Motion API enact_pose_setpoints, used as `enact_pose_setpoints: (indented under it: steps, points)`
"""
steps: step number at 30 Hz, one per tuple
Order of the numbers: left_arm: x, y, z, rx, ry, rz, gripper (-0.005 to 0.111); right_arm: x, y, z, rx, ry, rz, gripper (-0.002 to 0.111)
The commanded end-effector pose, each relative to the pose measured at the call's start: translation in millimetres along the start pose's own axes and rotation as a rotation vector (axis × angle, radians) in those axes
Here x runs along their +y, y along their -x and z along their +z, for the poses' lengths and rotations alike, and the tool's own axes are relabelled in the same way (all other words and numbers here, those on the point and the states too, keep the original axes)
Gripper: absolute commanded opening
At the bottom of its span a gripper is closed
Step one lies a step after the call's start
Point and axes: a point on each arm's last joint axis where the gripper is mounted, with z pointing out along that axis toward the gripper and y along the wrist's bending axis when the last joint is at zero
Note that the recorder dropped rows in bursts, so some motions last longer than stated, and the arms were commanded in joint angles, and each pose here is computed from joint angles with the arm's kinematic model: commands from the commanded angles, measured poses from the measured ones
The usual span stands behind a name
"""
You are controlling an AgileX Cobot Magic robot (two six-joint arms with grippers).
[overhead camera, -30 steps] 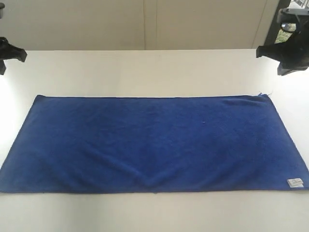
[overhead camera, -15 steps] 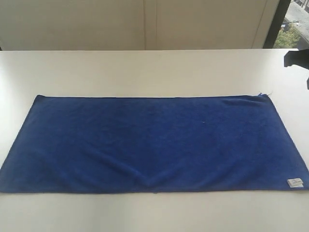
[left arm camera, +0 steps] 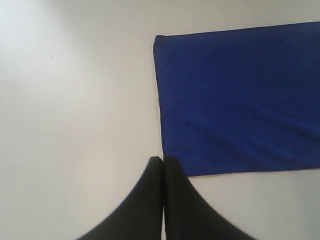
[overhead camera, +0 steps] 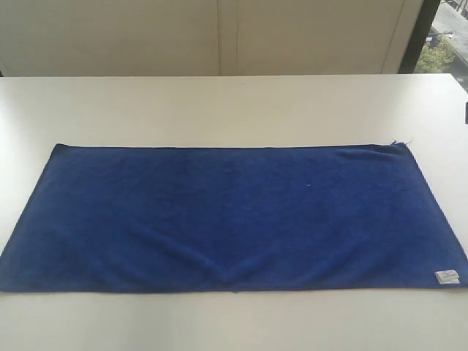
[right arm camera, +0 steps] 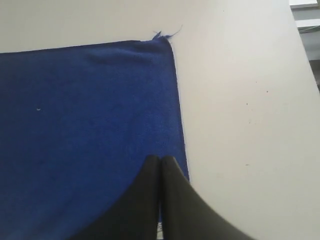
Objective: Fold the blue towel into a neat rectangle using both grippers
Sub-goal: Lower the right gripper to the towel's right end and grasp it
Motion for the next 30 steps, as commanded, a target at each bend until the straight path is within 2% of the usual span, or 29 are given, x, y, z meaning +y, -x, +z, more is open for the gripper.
enact_pose_setpoints:
  steps: [1,9,12,16,19,23,25,30]
  points:
    - [-0.5,-8.8,-9.4,-0.019,0.007,0.005,0.000,-1.2,-2.9,19.5,0.067,0.006,0.015,0.000]
    - [-0.3,-8.7,-9.3,-0.018,0.009,0.005,0.000,1.0,-0.8,102.6,0.305,0.029,0.019,0.000]
    - [-0.3,-8.7,-9.3,-0.018,0.009,0.005,0.000,3.3,10.4,137.0,0.391,0.058,-0.010,0.000]
    - [-0.3,-8.7,-9.3,-0.018,0.009,0.005,0.000,-5.6,23.6,163.8,0.367,-0.009,-0.089,0.000]
    - [-0.3,-8.7,-9.3,-0.018,0.009,0.005,0.000,-12.7,19.2,184.0,0.363,-0.031,-0.077,0.002]
    - [-0.3,-8.7,-9.3,-0.018,0.009,0.005,0.000,-15.0,12.0,210.3,0.364,-0.037,-0.091,0.033]
    - [-0.3,-8.7,-9.3,-0.018,0.009,0.005,0.000,-15.2,8.1,218.1,0.374,-0.037,-0.090,0.044]
    - [-0.3,-8.7,-9.3,-0.018,0.009,0.005,0.000,-15.6,0.9,229.6,0.399,-0.035,-0.090,0.047]
